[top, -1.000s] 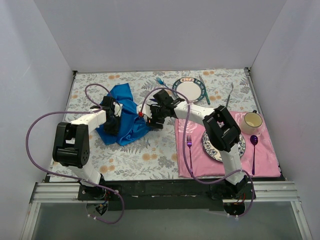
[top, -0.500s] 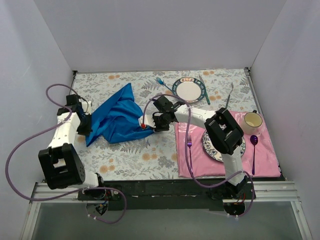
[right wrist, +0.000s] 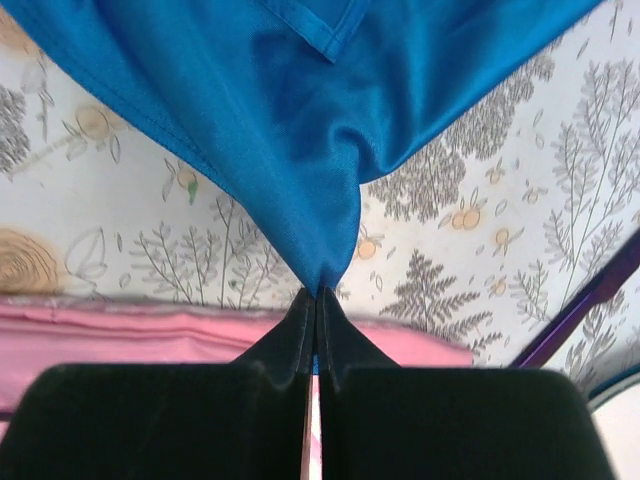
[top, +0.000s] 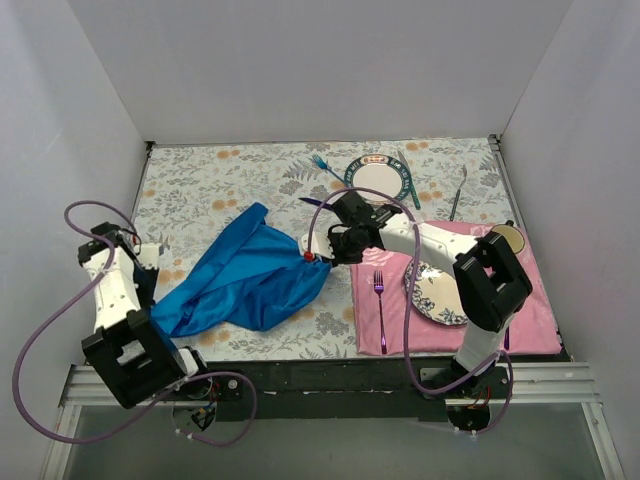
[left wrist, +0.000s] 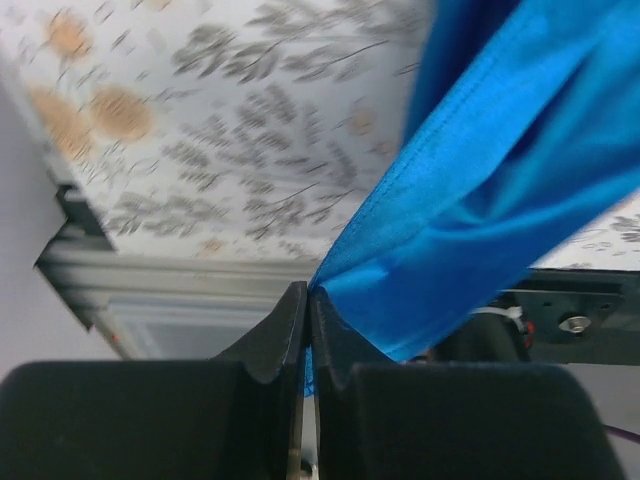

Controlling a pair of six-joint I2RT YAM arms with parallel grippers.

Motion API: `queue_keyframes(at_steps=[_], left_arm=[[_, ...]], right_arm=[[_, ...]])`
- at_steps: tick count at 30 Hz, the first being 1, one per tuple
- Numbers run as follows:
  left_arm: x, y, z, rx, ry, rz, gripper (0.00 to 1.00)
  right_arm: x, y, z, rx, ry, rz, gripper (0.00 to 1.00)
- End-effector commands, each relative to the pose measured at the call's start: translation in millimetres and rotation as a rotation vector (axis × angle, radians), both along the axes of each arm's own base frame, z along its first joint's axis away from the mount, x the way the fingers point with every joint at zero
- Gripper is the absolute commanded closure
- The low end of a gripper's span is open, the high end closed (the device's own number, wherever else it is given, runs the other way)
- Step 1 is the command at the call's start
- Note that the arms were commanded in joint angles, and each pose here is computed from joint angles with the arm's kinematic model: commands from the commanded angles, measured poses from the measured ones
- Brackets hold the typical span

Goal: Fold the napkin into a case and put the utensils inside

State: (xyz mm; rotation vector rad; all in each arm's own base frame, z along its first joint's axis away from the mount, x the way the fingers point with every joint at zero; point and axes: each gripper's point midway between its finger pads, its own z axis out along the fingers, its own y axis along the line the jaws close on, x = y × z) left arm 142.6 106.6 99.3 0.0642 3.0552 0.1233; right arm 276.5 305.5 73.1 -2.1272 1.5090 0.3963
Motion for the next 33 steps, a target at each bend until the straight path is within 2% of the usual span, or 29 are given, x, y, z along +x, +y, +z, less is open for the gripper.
queue_keyframes(at_steps=[1,3,5,6,7,8,9,10,12,15,17,19,20,21,25,27,33], left_arm=[[-12.4,49.8,5.8,0.112,0.071,0.051,1.00],[-23.1,76.8,0.7,0.169,0.097,0.080,1.00],[-10.0,99.1,2.8,0.230,0.047,0.081,1.00],[6.4,99.3,4.7,0.202,-0.016,0.072,0.93],[29.2,103.6,25.4,0.203,-0.106,0.069,0.81],[53.0,93.1,36.7,0.180,-0.173,0.046,0.57],[70.7,82.3,44.7,0.154,-0.220,0.007,0.46],[100.6,66.5,61.6,0.104,-0.329,-0.053,0.38],[143.7,22.9,75.6,0.058,-0.438,-0.150,0.20],[202.1,-33.1,85.0,-0.028,-0.542,-0.242,0.13],[240.9,-63.6,80.8,-0.159,-0.554,-0.267,0.12],[262.7,-81.6,72.5,-0.292,-0.535,-0.232,0.13],[278.5,-92.6,53.1,-0.366,-0.497,-0.233,0.14],[296.8,-94.6,63.4,-0.383,-0.534,-0.222,0.14],[350.0,-93.4,34.1,-0.363,-0.535,-0.187,0.23],[361.1,-93.3,11.2,-0.349,-0.506,-0.185,0.27],[373.9,-101.8,-28.4,-0.261,-0.475,-0.273,0.46]], right_arm=[[12.6,-22.0,5.8,-0.041,-0.061,-0.011,0.99],[17.8,-24.5,6.2,-0.045,-0.075,-0.021,0.99],[22.6,-23.4,8.6,-0.037,-0.089,-0.032,0.99],[23.6,-21.4,9.1,-0.030,-0.090,-0.033,0.99],[26.6,-16.2,14.9,-0.010,-0.095,-0.041,0.99],[27.8,-12.7,16.3,0.007,-0.088,-0.048,0.99],[29.9,-8.0,19.6,0.027,-0.092,-0.052,0.99],[32.4,-4.3,23.8,0.041,-0.090,-0.064,0.99],[33.1,1.2,25.4,0.053,-0.076,-0.064,0.99],[34.5,4.7,30.1,0.060,-0.076,-0.067,0.99],[34.4,5.0,33.9,0.070,-0.075,-0.073,0.99],[32.4,5.0,37.4,0.080,-0.072,-0.076,0.99],[29.3,4.0,38.4,0.087,-0.071,-0.078,0.99],[26.9,3.9,38.3,0.090,-0.068,-0.083,0.99],[20.6,3.6,37.1,0.092,-0.084,-0.073,0.99],[21.8,4.2,36.5,0.087,-0.085,-0.083,0.99],[26.2,6.2,35.6,0.076,-0.083,-0.090,0.99]])
